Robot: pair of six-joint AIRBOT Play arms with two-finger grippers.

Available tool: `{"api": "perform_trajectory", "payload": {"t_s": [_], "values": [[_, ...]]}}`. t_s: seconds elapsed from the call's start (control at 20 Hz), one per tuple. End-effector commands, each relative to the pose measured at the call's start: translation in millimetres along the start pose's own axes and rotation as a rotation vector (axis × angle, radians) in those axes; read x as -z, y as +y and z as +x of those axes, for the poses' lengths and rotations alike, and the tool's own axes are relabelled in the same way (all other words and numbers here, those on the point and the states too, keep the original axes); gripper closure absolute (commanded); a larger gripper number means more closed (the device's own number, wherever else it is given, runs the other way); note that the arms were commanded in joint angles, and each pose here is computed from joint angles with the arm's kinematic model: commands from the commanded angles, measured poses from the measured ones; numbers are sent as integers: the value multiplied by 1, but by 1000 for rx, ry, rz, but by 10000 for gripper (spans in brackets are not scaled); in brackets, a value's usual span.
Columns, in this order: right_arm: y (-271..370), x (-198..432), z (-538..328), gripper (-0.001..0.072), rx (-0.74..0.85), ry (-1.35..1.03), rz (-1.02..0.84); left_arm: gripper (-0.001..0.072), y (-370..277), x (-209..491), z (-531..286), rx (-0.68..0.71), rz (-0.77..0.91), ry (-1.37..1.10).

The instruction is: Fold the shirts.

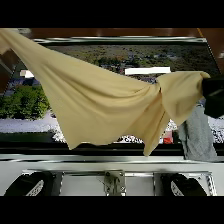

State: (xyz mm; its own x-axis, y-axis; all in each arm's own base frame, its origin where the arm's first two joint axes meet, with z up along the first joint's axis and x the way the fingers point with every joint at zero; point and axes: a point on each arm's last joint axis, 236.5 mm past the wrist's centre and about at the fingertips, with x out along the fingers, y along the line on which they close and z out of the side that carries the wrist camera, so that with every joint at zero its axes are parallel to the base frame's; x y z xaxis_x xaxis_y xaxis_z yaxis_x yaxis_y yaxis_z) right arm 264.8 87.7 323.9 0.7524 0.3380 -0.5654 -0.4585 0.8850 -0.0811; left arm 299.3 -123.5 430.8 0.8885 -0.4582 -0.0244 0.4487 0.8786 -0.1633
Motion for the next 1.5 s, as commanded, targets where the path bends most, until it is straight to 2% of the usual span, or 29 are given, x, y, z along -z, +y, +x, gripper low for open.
{"api": "perform_trajectory", "payload": {"t_s": [0.0, 0.15, 0.45, 0.6, 0.75, 0.8, 0.9, 1.2, 1.3, 1.45], "values": [[-32, -26, 36, 651, 73, -57, 27, 673, 29, 53, 20, -77, 5, 148], [-56, -44, 118, 651, 51, -74, 107, 672, 48, 119, 47, -96, -39, 299], [-73, 21, 307, 651, -57, 111, 362, 672, 78, 298, 55, -141, -148, 710], [-58, 72, 359, 650, -113, 256, 589, 672, 85, 391, 33, -197, -278, 922], [-22, 108, 370, 646, -234, 420, 706, 671, 86, 429, 24, -219, -339, 1016], [-16, 115, 365, 585, -252, 460, 696, 671, 85, 433, 24, -219, -346, 1026], [-17, 122, 342, 73, -276, 523, 663, 671, 85, 434, 25, -217, -352, 1030], [-46, 164, 202, 59, -221, 788, 605, 671, 84, 433, 24, -209, -340, 1030], [-21, 189, 188, 59, -215, 800, 671, 671, 84, 433, 24, -209, -340, 1030], [53, 249, 204, 59, -223, 769, 872, 671, 84, 433, 24, -206, -333, 1030]]}}
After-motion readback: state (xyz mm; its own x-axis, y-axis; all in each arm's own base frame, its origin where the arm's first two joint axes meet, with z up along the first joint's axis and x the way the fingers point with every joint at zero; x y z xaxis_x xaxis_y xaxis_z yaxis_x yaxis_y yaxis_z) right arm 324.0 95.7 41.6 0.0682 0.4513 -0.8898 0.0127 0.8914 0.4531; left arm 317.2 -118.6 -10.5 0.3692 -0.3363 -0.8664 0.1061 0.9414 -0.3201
